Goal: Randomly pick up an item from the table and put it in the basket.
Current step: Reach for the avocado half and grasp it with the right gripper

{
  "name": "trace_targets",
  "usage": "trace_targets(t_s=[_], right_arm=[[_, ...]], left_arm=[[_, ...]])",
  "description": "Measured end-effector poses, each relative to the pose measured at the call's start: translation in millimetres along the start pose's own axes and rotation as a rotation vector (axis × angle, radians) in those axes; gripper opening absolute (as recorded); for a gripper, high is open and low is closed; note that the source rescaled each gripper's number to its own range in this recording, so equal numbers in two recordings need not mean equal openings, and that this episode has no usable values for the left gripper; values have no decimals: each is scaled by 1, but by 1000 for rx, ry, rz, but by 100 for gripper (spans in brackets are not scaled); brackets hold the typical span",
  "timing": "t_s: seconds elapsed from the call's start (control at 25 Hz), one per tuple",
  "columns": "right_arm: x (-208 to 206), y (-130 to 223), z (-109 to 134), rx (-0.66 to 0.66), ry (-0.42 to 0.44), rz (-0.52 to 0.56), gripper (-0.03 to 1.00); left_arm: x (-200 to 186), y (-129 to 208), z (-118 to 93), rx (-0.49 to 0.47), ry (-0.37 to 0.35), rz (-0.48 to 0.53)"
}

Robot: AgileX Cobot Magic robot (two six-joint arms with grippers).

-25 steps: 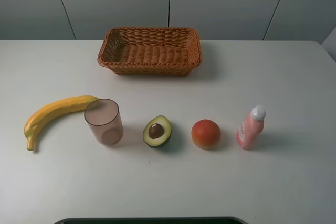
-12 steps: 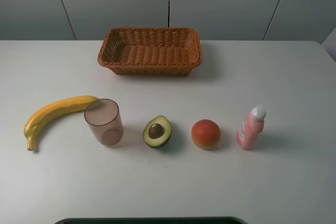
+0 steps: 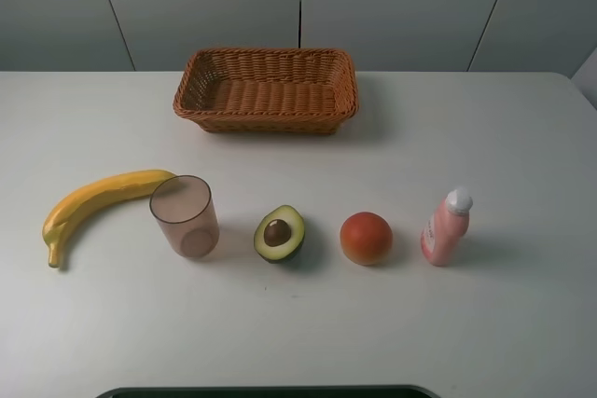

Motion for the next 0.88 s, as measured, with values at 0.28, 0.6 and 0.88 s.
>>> trace_targets(t_s=[0.28, 0.6, 0.88], right_arm=[[86, -24, 38, -101, -128, 153, 100], [175, 9, 130, -166, -230, 382, 100], [234, 50, 164, -53, -256, 574, 100]], left_arm=[[0, 0, 0, 0, 0, 0], [0, 0, 0, 0, 0, 0], [0, 0, 0, 0, 0, 0]])
Point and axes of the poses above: a point on each arm's last joint axis where the gripper is mounted, x pointing out along that axis toward the gripper, z along the wrist's bending axis when the last joint is at zero, y = z × x, the point moved 4 cm from there along x, pointing out along that axis toward the gripper, and after that the axes turned 1 degree about x, right-handed, at the moved point
